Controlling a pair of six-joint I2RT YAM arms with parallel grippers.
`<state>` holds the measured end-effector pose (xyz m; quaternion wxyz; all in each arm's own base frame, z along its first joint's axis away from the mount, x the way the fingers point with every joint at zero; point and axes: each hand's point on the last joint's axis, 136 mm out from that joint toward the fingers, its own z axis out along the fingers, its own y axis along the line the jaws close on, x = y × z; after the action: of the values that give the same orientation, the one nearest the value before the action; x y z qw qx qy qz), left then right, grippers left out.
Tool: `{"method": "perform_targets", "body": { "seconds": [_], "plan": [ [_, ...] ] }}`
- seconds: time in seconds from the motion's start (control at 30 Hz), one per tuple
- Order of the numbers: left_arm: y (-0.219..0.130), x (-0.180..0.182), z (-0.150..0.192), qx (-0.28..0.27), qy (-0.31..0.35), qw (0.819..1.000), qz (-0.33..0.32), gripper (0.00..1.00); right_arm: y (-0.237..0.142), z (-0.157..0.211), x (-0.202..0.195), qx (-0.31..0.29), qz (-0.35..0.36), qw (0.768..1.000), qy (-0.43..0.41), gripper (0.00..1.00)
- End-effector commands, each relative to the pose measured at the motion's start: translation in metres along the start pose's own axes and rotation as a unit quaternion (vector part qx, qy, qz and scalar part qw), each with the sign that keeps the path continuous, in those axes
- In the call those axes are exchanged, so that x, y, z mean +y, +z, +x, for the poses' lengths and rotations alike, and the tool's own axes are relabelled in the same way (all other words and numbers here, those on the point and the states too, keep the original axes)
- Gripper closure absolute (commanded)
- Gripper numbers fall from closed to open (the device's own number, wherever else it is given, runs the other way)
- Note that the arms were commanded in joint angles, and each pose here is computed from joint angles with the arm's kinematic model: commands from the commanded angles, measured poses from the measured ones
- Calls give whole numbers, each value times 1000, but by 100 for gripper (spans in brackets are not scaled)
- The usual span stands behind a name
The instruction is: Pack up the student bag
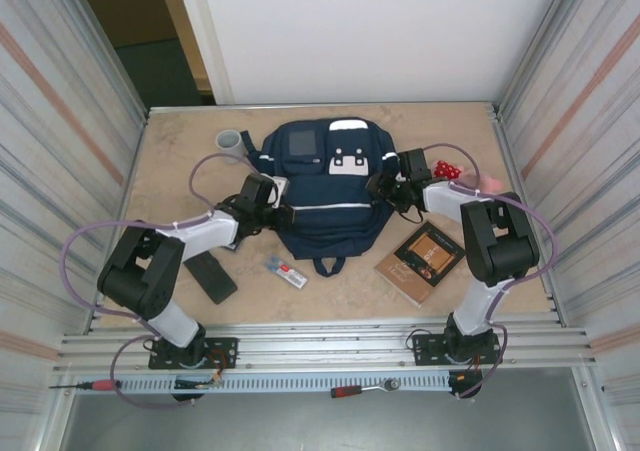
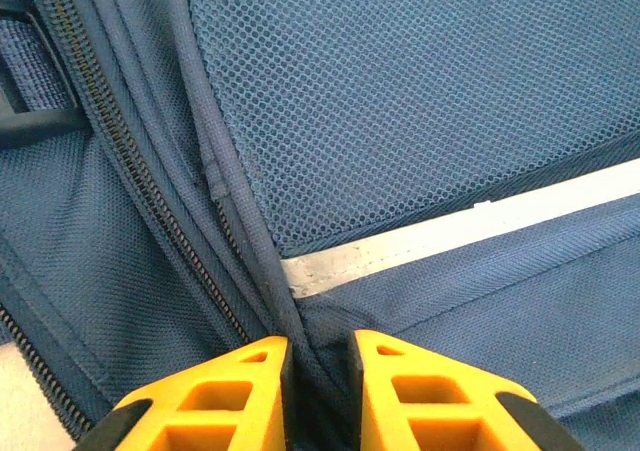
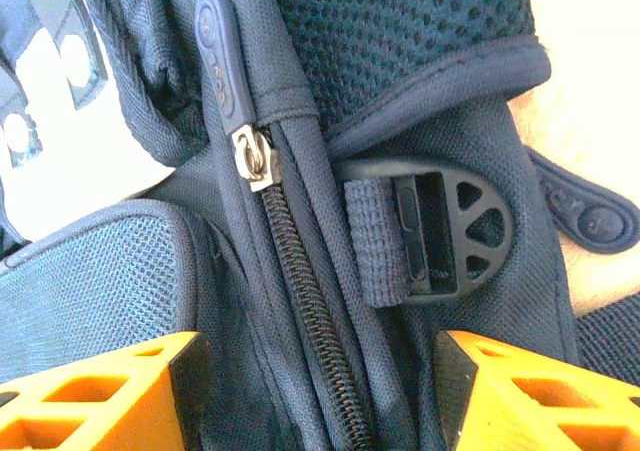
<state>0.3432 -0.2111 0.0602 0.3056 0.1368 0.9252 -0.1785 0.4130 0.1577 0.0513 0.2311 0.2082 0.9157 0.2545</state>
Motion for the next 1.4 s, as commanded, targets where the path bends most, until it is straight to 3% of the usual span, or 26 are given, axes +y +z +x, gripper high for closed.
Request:
{"method": "perform_targets", "body": {
  "seconds": [0.0, 0.13, 0.23, 0.37, 0.47, 0.53, 0.6, 0.7, 0.8, 0.93, 1.0, 1.1, 1.27, 1.37],
  "plan": [
    [-2, -17, 49, 72, -1, 997, 26, 78, -5, 39, 17, 43, -25, 999, -3, 38],
    [-17, -15, 51, 60, -4, 998, 6, 75, -17, 54, 20, 38, -14, 999, -1, 35],
    [-34, -11, 37, 30, 6, 999, -12, 60, -35, 50, 20, 13, 1, 1000, -3, 30],
    [-67, -23, -1, -25, 80, 996, -4, 49, -77, 21, 16, -54, 21, 998, -8, 21],
    [-89, -45, -26, -65, 164, 984, 20, 44, -111, 6, 15, -89, 14, 996, -11, 19],
    [-97, -60, -33, -80, 226, 970, 34, 42, -129, 1, 12, -106, 3, 994, -14, 18],
    [-98, -84, -31, -82, 311, 943, 79, 41, -141, 2, 12, -115, -23, 993, -18, 20],
    [-105, -129, -14, -97, 436, 872, 199, 34, -155, 7, 23, -130, -91, 987, -32, 22],
    [-93, -144, -22, -109, 466, 849, 225, 33, -166, 10, 24, -146, -113, 982, -36, 20],
    [-64, -159, -17, -79, 520, 812, 252, 27, -178, 13, 18, -164, -115, 979, -42, 19],
    [-53, -170, -15, -76, 531, 794, 286, 29, -179, 16, 12, -166, -112, 979, -41, 19],
    [-29, -180, -14, -62, 540, 785, 296, 31, -178, 19, 8, -162, -112, 979, -43, 19],
    [21, -174, -18, -37, 583, 781, 220, 30, -178, 21, 2, -158, -103, 981, -50, 18],
    [34, -173, -17, -29, 585, 781, 217, 30, -177, 23, -2, -157, -97, 981, -52, 18]
  ]
}}
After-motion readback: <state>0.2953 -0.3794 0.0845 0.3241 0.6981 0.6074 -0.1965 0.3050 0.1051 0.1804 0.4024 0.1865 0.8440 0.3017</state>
